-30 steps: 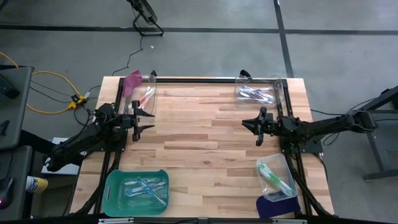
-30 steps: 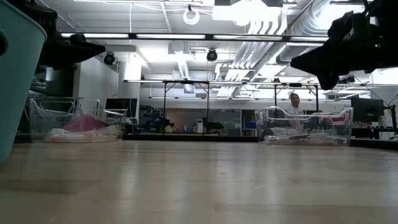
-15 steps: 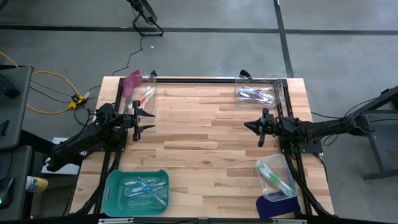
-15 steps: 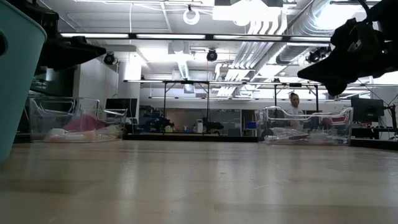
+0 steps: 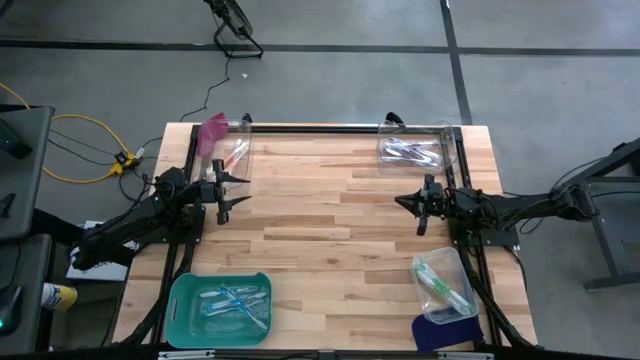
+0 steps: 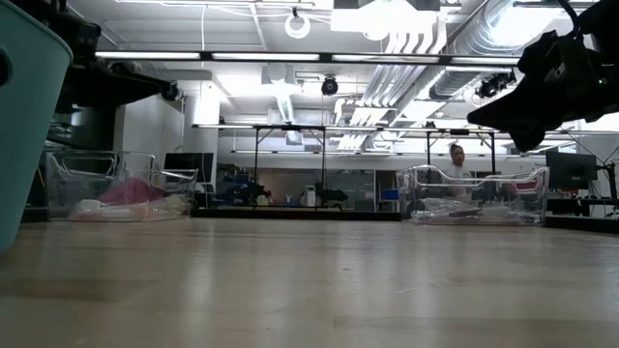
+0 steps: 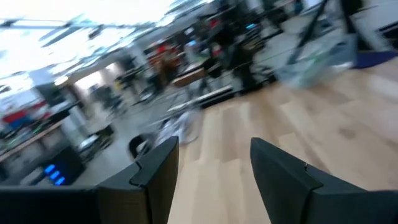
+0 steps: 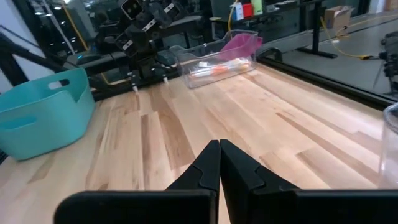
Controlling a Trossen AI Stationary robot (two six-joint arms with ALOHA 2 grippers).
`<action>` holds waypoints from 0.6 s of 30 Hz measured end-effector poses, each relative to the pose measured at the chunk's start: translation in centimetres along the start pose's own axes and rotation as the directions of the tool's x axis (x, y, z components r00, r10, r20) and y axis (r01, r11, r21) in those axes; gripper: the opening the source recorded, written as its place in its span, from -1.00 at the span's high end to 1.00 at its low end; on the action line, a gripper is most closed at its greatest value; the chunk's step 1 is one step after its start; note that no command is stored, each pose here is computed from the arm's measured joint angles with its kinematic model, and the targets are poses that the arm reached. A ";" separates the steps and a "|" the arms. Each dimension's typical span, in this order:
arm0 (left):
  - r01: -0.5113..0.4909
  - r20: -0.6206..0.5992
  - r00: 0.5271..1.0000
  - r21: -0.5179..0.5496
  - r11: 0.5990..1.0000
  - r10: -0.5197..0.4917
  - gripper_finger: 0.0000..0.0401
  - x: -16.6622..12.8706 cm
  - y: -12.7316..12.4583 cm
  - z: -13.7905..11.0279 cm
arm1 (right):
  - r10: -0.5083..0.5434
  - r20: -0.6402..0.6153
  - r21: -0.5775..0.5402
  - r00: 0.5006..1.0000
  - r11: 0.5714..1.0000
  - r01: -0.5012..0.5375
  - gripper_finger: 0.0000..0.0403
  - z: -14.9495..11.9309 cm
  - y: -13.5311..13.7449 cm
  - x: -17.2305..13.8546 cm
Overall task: Pick & Place Toothbrushes
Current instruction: Return to Home Position
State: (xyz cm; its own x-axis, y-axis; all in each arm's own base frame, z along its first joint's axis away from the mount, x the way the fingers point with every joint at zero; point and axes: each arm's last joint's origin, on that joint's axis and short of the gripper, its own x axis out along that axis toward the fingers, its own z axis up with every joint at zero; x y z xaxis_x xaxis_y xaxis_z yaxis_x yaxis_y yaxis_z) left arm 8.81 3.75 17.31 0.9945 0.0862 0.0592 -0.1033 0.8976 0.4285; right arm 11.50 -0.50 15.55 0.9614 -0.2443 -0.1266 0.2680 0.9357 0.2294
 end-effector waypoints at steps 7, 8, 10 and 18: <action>-0.055 -0.065 0.996 -0.003 0.998 0.055 0.04 0.5 -1.1 0.1 | -0.047 0.011 -0.001 0.999 0.999 0.047 0.99 0.0 -0.1 0.0; -0.063 -0.077 0.995 0.004 0.998 0.063 0.04 0.6 -1.3 0.1 | -0.047 0.010 -0.002 0.999 0.999 0.047 0.99 0.0 -0.1 0.0; -0.066 -0.097 0.993 0.029 0.997 0.068 0.04 0.6 -1.6 0.1 | -0.044 0.009 -0.002 0.999 0.999 0.044 0.99 0.0 -0.1 0.0; -0.071 -0.110 0.991 0.056 0.996 0.077 0.04 0.7 -1.9 0.1 | -0.043 0.003 -0.006 0.999 0.999 0.043 0.99 -0.1 -0.1 0.0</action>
State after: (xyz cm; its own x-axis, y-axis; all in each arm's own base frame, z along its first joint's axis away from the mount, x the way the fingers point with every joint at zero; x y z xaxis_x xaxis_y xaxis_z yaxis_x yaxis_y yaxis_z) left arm 9.65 2.07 16.63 0.9794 0.2019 -0.0078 -0.1743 0.8635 0.4732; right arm 11.46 -0.62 15.44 0.9493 -0.2846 -0.1337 0.3084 0.9260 0.2180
